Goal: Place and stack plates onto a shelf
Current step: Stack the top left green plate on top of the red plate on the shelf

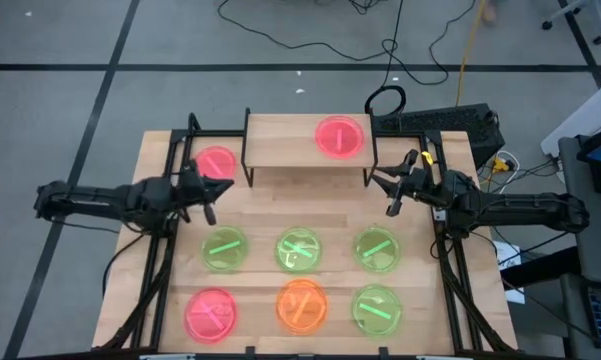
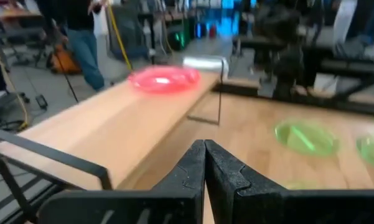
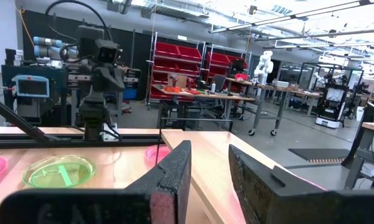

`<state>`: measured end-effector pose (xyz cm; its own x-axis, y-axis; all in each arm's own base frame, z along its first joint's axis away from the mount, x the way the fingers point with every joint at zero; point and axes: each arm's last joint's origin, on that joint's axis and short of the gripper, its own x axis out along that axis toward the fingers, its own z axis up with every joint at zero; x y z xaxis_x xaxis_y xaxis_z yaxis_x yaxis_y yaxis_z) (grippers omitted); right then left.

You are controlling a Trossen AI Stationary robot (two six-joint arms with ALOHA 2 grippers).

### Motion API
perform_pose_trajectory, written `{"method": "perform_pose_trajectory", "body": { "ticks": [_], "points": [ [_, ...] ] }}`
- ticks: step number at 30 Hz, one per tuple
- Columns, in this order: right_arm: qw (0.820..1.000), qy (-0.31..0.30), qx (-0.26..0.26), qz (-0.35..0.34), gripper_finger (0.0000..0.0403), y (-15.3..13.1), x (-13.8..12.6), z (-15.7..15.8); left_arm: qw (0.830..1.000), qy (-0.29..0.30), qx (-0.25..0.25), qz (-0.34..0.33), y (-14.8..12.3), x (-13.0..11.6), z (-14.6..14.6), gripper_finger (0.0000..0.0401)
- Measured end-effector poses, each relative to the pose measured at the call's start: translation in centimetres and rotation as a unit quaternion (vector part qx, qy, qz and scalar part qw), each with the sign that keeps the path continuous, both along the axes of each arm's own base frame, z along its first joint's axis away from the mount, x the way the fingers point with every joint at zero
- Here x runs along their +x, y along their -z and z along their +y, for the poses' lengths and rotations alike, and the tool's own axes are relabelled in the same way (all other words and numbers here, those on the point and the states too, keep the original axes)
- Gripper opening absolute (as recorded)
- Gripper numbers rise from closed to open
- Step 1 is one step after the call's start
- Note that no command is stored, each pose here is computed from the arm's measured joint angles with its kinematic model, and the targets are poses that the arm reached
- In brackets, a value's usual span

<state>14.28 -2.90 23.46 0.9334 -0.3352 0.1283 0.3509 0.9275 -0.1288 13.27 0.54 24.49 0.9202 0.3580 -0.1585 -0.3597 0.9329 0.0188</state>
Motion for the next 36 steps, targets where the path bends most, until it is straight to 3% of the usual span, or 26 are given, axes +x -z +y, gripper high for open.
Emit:
{"method": "perform_pose_trajectory", "body": {
  "ticks": [5,10,15,21,25,32,36],
  "points": [
    [1.000,0.001,-0.005,0.002,0.0091,0.0,0.0,0.0,0.997,0.010,0.003,0.077,1.3,2.5,-0.2,0.0010],
    [1.000,0.001,-0.005,0.002,0.0091,0.0,0.0,0.0,0.990,0.032,-0.070,0.115,3.4,4.7,-0.5,0.0018],
    [1.000,0.002,-0.005,0.002,0.0091,0.0,0.0,0.0,0.978,0.059,-0.125,0.155,5.0,5.8,-0.8,0.0063],
    [1.000,0.001,-0.002,0.003,0.0091,0.0,0.0,0.0,0.956,0.052,-0.204,0.203,6.4,5.6,-1.2,0.0137],
    [1.000,0.002,-0.001,0.005,0.0091,0.1,0.0,0.0,0.943,0.067,-0.221,0.240,7.1,5.4,-2.4,0.0159],
    [1.000,0.002,-0.001,0.004,0.0091,0.1,0.0,0.0,0.917,0.073,-0.209,0.331,4.4,6.4,-5.6,0.0161],
    [1.000,0.001,0.006,0.002,0.0091,0.1,0.0,0.0,0.913,0.055,-0.203,0.349,3.0,7.9,-7.7,0.0161]
  ]
}}
